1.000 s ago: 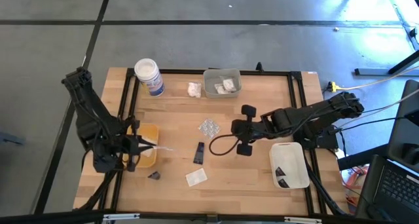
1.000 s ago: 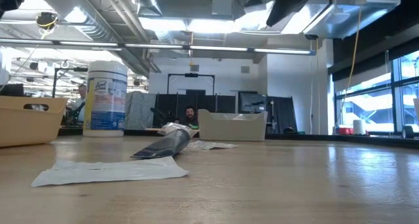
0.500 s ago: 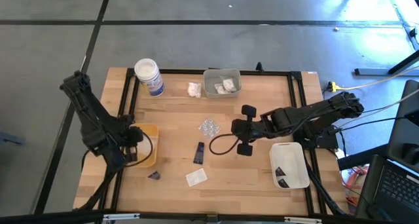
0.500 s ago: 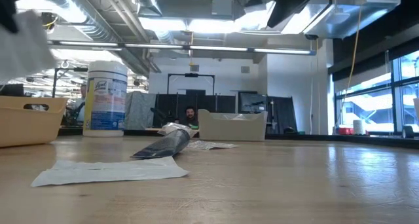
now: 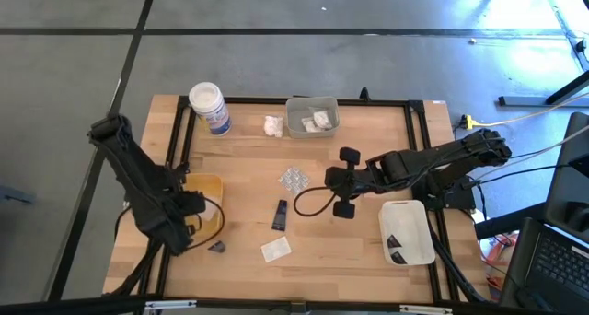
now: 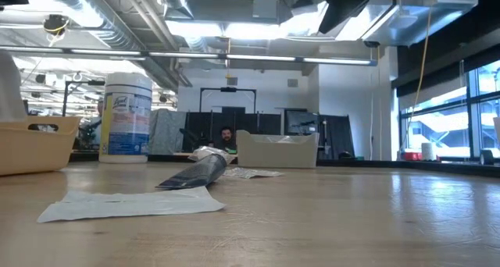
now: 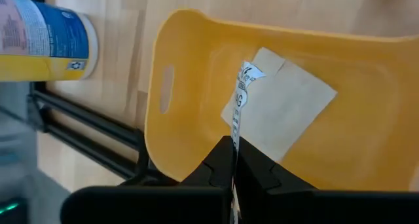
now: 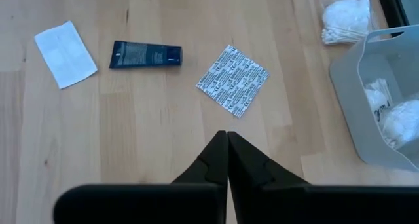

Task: Pick & Place Travel size toiletries
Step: Put the white bandage pack into the yellow bin

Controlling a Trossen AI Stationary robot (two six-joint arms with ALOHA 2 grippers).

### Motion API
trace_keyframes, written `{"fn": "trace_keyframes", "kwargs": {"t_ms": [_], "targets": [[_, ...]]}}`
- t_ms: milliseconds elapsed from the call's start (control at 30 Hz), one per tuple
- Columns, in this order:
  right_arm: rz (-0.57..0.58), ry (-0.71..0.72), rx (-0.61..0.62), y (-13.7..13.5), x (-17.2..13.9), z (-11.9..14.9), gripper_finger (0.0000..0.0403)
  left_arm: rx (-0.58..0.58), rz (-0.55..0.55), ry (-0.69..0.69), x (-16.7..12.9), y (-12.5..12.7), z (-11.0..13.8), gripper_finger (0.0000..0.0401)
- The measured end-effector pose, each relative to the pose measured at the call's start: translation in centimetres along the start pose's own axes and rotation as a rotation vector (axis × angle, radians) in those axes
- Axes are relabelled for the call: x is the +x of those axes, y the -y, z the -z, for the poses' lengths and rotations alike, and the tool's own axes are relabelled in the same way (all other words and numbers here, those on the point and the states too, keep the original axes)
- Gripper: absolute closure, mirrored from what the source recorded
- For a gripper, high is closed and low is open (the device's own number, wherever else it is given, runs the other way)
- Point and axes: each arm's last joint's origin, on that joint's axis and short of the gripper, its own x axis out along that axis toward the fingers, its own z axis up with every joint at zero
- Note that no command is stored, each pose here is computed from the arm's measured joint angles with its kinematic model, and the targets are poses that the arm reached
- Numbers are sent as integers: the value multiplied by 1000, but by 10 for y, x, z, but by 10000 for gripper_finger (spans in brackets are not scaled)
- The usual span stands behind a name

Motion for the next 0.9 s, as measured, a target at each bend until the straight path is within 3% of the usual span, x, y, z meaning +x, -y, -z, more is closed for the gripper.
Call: {"fn": "trace_keyframes", "kwargs": {"t_ms": [367, 600, 900], "targets": [[-7, -2, 1, 0, 0, 0, 395, 167, -159, -48, 31, 47, -6, 399], [-7, -2, 3, 0, 0, 0, 399, 213, -200, -42, 39, 57, -5, 397], [-10, -3, 18, 0, 0, 0, 399, 247, -197, -48, 39, 58, -5, 334]]}}
